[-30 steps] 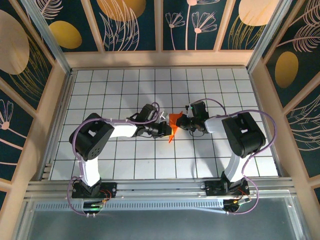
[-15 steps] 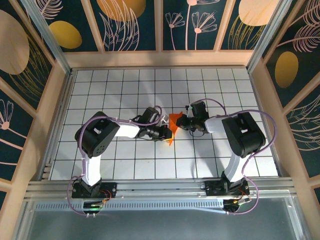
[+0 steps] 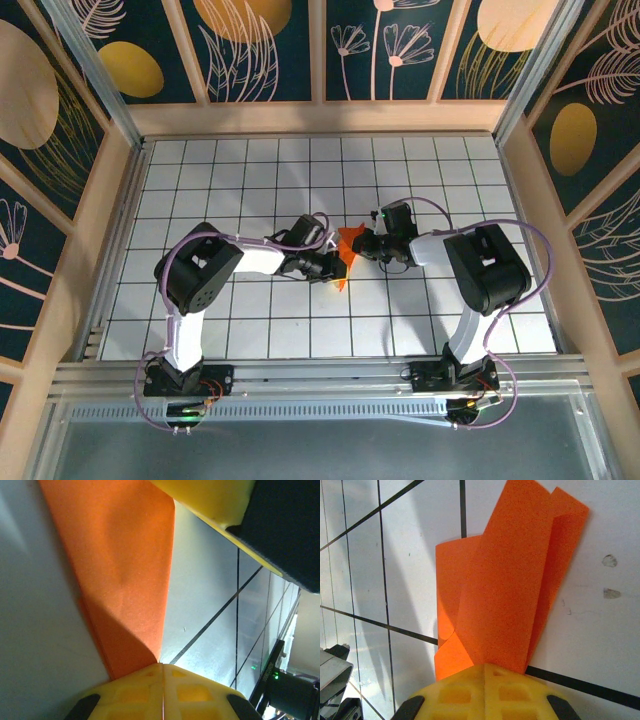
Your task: Fold a paper plane with a square sheet of paper (fold left side to right side)
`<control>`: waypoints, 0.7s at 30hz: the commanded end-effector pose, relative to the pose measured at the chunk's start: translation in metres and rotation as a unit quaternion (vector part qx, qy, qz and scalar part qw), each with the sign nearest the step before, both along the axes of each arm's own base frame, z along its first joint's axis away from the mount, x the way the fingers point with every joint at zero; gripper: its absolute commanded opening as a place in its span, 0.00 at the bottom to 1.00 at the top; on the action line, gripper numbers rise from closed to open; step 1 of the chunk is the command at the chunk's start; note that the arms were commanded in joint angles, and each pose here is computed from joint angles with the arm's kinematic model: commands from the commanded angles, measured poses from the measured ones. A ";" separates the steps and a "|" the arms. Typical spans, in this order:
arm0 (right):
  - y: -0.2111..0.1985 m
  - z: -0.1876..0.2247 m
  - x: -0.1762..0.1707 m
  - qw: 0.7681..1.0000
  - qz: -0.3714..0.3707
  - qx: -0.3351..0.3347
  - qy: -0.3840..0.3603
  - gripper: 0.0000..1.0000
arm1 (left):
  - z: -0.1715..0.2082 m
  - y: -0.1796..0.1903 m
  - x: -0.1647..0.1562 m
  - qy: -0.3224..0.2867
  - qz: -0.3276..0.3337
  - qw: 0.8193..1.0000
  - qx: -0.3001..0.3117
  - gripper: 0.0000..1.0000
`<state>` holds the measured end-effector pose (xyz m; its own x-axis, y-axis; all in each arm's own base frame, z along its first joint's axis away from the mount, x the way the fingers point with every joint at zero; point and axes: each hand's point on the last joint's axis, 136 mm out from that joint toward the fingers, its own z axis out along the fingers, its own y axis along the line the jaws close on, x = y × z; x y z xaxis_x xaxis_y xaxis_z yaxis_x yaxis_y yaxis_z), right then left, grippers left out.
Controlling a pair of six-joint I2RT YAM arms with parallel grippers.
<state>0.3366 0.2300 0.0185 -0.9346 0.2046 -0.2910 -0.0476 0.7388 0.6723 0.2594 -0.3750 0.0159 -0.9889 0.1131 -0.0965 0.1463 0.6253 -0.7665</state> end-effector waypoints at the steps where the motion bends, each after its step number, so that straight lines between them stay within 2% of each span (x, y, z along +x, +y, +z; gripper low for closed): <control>1: -0.004 -0.006 -0.005 1.000 0.007 -0.013 0.010 0.00 | -0.028 0.014 -0.004 -0.002 0.005 0.997 0.073 0.06; 5: -0.001 0.024 0.009 0.999 0.012 0.010 -0.033 0.00 | -0.040 0.026 -0.007 -0.004 0.012 0.994 0.108 0.05; 10: -0.005 0.046 0.011 0.997 0.016 0.022 -0.072 0.00 | -0.044 0.035 -0.010 -0.006 0.017 0.993 0.120 0.04; 21: 0.013 0.026 -0.009 0.997 0.041 0.047 -0.053 0.00 | -0.046 0.038 -0.010 -0.010 0.018 0.991 0.130 0.04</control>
